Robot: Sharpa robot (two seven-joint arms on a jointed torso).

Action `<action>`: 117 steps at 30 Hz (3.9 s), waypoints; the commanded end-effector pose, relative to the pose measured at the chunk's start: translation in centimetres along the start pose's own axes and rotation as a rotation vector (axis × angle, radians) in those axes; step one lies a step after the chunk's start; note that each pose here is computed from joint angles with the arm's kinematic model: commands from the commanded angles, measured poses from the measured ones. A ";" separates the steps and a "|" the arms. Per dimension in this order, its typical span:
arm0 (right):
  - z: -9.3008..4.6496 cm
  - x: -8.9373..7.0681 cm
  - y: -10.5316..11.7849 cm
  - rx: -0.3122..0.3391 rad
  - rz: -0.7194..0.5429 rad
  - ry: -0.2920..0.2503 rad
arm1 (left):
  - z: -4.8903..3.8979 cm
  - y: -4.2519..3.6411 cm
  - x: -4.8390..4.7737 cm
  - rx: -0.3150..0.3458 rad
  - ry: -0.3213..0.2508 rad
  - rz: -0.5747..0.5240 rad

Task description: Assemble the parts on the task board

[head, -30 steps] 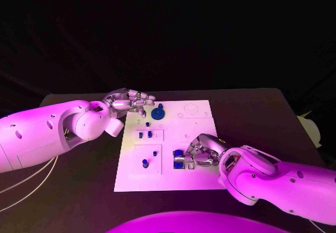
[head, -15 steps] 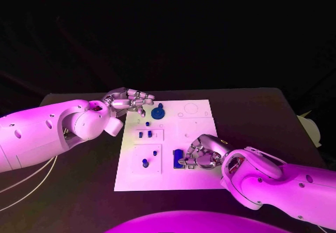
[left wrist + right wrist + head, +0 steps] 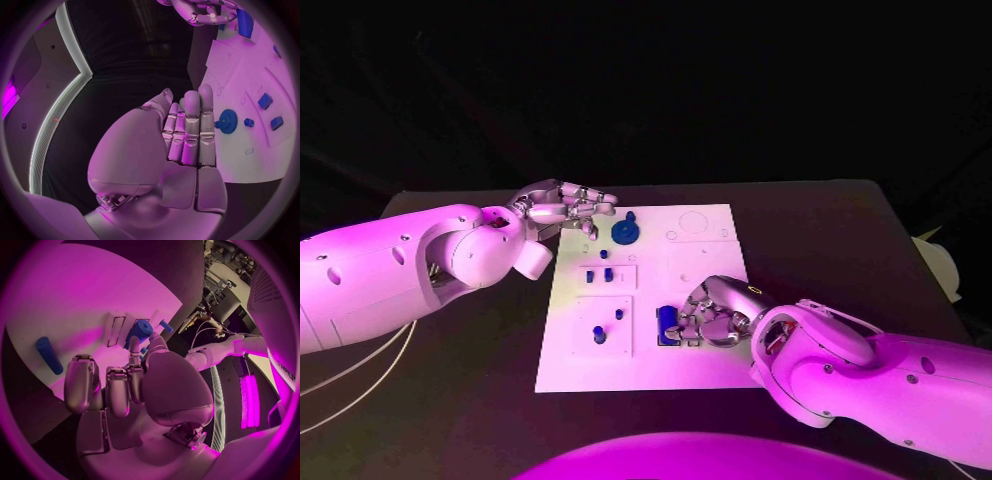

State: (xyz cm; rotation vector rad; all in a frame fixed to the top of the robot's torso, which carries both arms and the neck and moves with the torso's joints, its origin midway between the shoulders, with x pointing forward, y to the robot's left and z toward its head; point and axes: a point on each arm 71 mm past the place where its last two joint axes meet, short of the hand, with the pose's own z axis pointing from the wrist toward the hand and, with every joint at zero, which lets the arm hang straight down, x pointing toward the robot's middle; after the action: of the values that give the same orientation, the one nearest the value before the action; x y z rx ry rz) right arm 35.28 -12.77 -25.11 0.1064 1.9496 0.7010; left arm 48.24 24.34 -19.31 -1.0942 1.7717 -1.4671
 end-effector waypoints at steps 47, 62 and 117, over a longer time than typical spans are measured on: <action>0.9 0.1 -0.2 -0.009 -0.067 -0.003 | 0.49 -0.09 0.64 0.005 0.021 -0.007; -0.6 -2.3 -0.8 -0.016 -0.065 -0.097 | 0.23 -0.04 0.00 0.005 0.003 -0.005; -3.4 -2.3 -7.5 0.156 -0.131 -0.104 | -0.15 0.02 -0.38 -0.002 0.003 0.003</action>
State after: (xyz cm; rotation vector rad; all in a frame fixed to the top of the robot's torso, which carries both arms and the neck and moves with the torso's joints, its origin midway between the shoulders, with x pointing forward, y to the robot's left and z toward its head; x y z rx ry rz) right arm 35.20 -21.43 -26.02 0.1371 1.8909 0.4530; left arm 48.35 24.97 -19.39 -1.0995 1.7705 -1.4542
